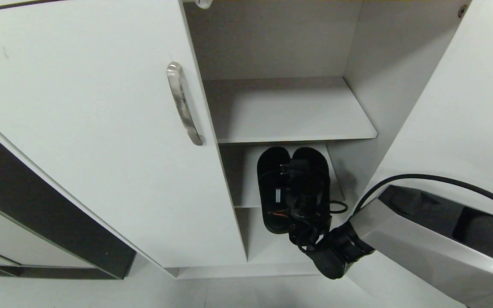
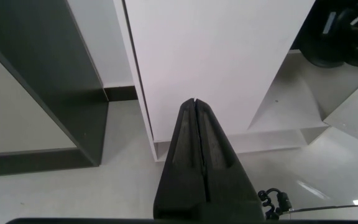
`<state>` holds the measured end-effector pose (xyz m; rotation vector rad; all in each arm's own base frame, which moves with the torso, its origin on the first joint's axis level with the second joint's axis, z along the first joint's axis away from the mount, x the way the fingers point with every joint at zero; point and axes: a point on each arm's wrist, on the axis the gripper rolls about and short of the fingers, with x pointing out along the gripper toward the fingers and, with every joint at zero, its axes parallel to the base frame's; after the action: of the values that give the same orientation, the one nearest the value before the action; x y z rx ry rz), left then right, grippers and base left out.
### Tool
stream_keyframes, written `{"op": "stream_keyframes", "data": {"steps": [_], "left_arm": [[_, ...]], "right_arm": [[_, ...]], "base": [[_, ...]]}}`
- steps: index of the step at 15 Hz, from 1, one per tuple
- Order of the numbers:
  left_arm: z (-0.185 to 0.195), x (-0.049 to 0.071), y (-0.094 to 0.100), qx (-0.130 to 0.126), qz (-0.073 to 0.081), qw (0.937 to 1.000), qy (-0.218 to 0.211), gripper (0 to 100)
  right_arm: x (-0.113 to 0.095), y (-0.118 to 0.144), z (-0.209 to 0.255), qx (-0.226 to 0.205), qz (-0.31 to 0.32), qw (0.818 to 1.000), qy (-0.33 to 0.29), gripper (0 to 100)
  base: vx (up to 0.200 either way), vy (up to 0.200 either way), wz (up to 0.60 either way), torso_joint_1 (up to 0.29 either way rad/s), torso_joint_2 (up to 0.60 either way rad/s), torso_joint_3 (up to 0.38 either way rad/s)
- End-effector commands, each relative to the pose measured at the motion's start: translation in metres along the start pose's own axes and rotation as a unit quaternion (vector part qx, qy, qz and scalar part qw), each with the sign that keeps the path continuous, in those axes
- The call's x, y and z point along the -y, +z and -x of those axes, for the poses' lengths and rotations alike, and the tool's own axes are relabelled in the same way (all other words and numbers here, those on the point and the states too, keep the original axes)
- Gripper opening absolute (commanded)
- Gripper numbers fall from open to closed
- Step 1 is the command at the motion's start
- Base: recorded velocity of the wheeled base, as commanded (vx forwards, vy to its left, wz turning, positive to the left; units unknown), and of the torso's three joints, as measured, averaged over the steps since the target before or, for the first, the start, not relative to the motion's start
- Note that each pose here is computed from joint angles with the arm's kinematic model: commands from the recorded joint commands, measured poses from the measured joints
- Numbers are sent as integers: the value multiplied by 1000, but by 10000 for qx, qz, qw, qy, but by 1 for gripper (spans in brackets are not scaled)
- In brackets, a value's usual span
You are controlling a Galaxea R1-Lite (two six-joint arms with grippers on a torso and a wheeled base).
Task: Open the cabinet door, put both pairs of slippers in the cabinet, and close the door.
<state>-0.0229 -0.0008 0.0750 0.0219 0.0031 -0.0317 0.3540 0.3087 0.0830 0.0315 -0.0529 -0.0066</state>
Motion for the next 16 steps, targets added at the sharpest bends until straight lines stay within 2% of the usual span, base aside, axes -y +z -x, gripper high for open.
{"op": "stream_keyframes", "data": {"steps": [1, 7, 16], "left_arm": [[0, 0, 0, -6, -5, 10000, 5, 0], [0, 0, 0, -6, -5, 10000, 5, 0], [0, 0, 0, -6, -5, 10000, -3, 0]], "right_arm": [[-5, 1, -15, 51, -40, 10000, -70, 0], [-11, 12, -38, 66, -44, 9998, -177, 0], [-9, -9, -60, -80, 18, 9994, -336, 0]], "base": [[0, 0, 0, 0, 0, 0], [0, 0, 0, 0, 0, 0], [0, 0, 0, 0, 0, 0]]}}
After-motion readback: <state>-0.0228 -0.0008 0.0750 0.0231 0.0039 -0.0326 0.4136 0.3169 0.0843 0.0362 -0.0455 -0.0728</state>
